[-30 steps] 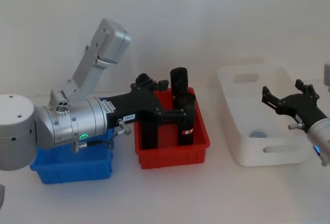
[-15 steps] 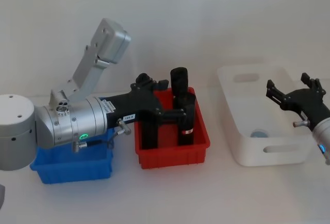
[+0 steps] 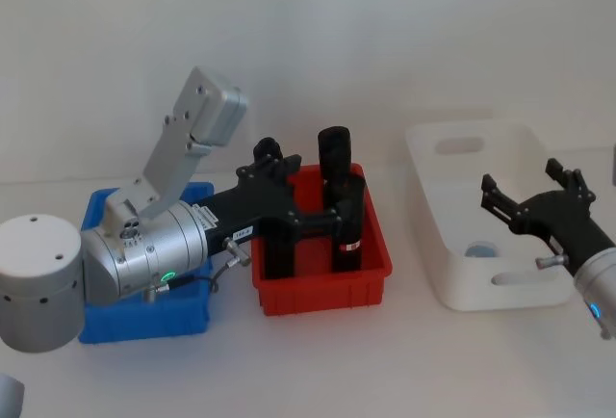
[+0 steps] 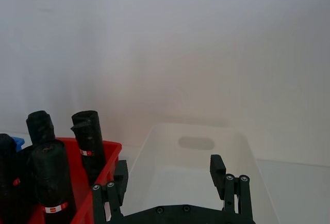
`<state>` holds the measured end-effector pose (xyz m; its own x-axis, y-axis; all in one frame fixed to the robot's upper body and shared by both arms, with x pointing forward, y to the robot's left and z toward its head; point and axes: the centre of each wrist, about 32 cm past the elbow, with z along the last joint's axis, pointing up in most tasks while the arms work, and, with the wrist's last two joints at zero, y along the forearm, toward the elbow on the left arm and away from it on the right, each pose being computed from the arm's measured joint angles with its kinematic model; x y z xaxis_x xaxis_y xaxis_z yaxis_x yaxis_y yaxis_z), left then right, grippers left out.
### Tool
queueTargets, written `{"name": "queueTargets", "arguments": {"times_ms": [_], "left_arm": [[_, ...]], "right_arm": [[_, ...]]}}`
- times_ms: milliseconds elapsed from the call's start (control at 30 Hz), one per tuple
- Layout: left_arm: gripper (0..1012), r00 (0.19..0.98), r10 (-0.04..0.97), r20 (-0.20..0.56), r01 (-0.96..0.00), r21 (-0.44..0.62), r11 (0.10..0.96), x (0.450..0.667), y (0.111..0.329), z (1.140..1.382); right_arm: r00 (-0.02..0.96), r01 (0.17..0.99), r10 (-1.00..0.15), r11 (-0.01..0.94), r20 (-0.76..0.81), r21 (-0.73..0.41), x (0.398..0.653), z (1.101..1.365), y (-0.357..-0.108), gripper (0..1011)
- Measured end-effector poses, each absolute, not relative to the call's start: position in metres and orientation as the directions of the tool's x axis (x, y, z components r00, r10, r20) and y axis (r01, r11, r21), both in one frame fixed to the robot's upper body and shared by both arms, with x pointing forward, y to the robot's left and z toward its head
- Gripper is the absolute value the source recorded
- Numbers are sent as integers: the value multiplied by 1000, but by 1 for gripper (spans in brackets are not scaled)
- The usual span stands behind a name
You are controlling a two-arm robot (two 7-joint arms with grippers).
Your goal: Pick the cotton swabs from the blue box and place them into the white box.
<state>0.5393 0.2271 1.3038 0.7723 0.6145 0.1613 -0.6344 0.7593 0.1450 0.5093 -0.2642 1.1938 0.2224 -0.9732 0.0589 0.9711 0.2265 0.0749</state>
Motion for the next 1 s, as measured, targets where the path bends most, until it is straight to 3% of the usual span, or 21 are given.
{"name": "queueTargets", "arguments": {"times_ms": [667,1000], "left_arm": [[1004,617,754,226,-780,53,623,521,214,1257],[1004,531,812,242,-837,-2,548,510,207,1235]], "right_arm": [[316,946,-948,319,48,62,453,1189,-241,1001],[333,940,-942,335,44,59,443,1189,-237,1002]]}}
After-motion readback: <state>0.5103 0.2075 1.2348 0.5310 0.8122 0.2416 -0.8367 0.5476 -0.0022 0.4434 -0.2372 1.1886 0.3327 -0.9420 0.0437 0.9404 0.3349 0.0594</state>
